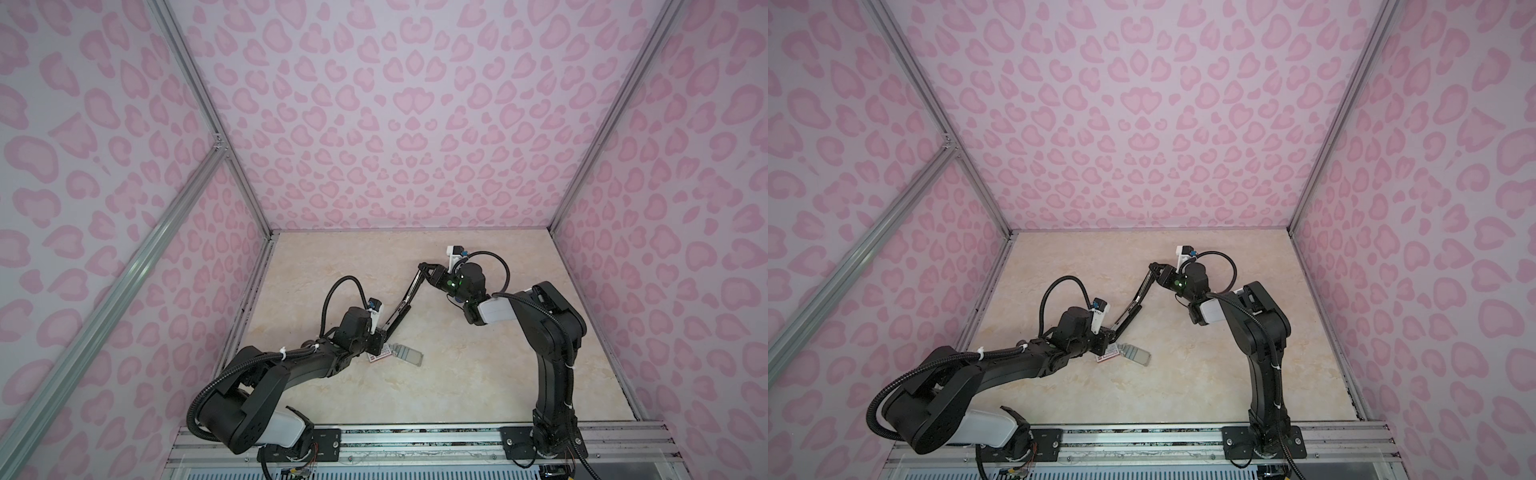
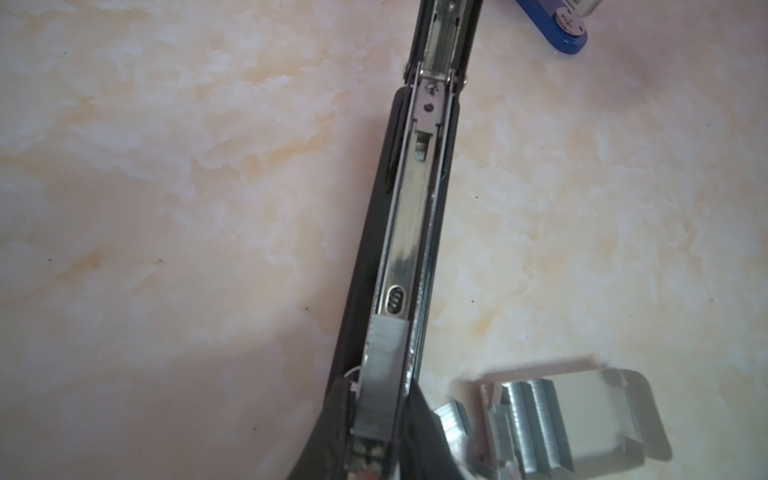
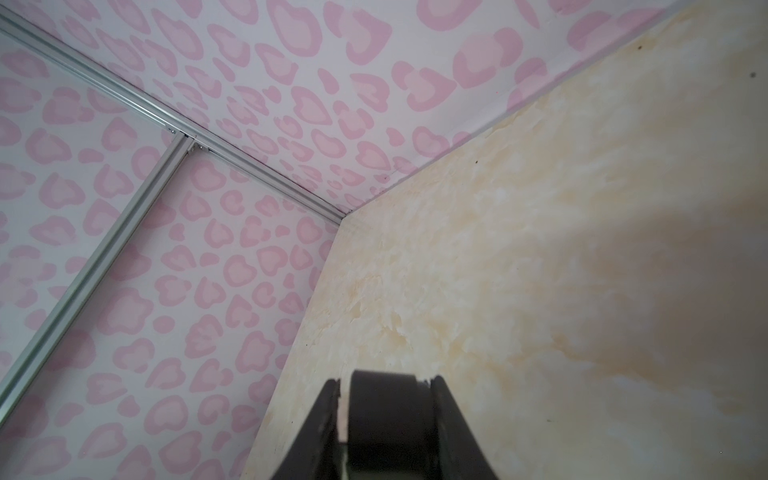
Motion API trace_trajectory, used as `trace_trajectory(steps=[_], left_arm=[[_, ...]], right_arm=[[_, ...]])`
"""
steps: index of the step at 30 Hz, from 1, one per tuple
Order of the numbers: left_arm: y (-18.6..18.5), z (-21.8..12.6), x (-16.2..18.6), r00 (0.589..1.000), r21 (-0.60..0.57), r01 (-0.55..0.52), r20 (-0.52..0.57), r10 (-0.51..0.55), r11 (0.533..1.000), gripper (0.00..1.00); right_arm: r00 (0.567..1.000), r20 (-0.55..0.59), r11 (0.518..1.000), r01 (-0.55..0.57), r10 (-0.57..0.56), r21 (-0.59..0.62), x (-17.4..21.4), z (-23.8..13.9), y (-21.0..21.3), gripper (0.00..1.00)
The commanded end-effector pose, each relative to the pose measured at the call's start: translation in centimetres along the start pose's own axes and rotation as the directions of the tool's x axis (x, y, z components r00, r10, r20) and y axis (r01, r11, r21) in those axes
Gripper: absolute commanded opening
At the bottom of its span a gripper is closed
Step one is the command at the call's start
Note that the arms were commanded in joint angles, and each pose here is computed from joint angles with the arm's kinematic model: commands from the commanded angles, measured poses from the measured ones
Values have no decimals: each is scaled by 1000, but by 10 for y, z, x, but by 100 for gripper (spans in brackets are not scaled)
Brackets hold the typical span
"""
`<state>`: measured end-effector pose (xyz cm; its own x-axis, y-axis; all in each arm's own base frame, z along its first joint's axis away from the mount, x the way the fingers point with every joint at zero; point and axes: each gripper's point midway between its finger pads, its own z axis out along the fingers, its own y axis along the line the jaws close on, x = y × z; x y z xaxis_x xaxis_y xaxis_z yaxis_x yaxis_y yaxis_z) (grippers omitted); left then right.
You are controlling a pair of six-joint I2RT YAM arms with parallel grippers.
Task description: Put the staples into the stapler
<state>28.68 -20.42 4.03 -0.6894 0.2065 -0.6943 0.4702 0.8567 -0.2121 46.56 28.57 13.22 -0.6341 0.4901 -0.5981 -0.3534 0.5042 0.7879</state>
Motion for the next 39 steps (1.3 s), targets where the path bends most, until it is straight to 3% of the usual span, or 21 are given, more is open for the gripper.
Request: trace_trajectory(steps=[1, 7, 16, 39], left_arm=[[2, -2, -23, 997, -16, 20, 79, -19, 1000, 13], [0, -4, -29, 995, -13, 23, 95, -21, 1000, 13], [-4, -7, -40, 993, 2, 25, 119, -25, 1000, 12], [-10, -20, -68, 982, 11, 22, 187, -24, 1000, 11]], right_arm=[[993, -108, 999, 46, -44, 13, 28, -2, 3, 29], [969, -164, 978, 199, -187, 61, 41, -5, 14, 29], [929, -200, 939, 334, -313, 84, 55, -11, 28, 29], [824, -238, 835, 544, -514, 82, 84, -27, 62, 29]])
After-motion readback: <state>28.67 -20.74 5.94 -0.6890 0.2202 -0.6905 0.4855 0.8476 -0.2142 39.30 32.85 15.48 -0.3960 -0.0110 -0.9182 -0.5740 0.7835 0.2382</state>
